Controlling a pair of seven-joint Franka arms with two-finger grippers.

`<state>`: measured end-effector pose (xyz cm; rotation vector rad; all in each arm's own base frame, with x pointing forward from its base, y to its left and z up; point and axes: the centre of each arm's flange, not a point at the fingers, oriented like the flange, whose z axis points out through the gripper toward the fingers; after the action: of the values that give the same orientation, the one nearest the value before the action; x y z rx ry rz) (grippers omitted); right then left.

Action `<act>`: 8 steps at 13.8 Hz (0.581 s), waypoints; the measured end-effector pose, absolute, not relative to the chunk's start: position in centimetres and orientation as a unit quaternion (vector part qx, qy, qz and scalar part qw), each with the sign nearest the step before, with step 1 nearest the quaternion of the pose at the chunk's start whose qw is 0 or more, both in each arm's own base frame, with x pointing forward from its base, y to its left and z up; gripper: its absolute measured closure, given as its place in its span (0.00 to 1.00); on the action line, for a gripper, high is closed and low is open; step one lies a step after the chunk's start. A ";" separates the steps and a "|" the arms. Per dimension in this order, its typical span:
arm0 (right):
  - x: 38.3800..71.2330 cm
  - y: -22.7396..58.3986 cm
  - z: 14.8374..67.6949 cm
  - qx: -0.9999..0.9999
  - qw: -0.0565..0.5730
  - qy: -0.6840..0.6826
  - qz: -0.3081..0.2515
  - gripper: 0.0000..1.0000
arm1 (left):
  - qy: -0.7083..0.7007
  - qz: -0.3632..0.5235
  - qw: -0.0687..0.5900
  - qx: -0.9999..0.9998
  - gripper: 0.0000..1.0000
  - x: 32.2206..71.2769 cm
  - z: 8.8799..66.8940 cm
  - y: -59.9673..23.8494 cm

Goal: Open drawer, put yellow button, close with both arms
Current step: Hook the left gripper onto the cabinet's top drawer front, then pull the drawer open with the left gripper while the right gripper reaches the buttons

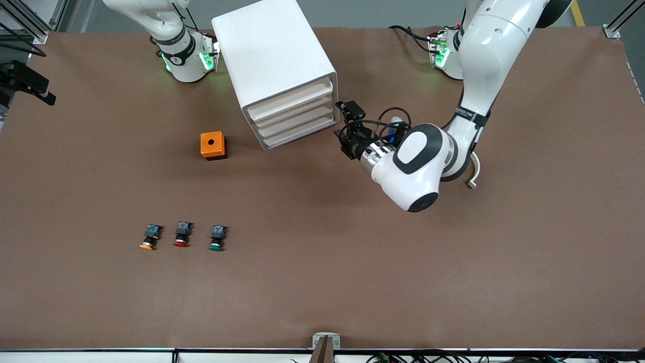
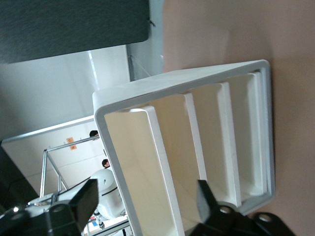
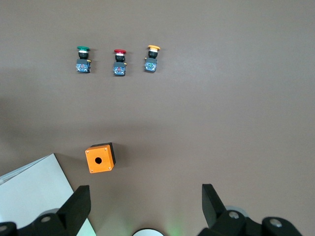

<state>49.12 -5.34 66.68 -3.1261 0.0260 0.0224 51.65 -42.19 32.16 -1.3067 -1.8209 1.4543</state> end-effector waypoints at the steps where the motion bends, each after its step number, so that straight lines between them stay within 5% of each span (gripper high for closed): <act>1: 49.1 -5.3 66.7 -1.000 0.008 0.008 0.006 0.00 | -0.666 0.528 0.247 -0.465 0.13 51.2 31.4 -42.7; 3: 49.1 -5.4 66.7 -1.000 0.008 0.009 0.006 0.00 | -0.669 0.530 0.271 -0.445 0.28 50.6 29.6 -43.5; 8: 49.1 -5.6 66.7 -1.000 0.008 0.011 0.006 0.00 | -0.656 0.548 0.298 -0.425 0.39 48.7 27.3 -45.8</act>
<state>49.11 -5.56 66.71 -3.1261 0.0341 0.0192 48.73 -45.84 27.29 -1.1299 -1.7417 1.4558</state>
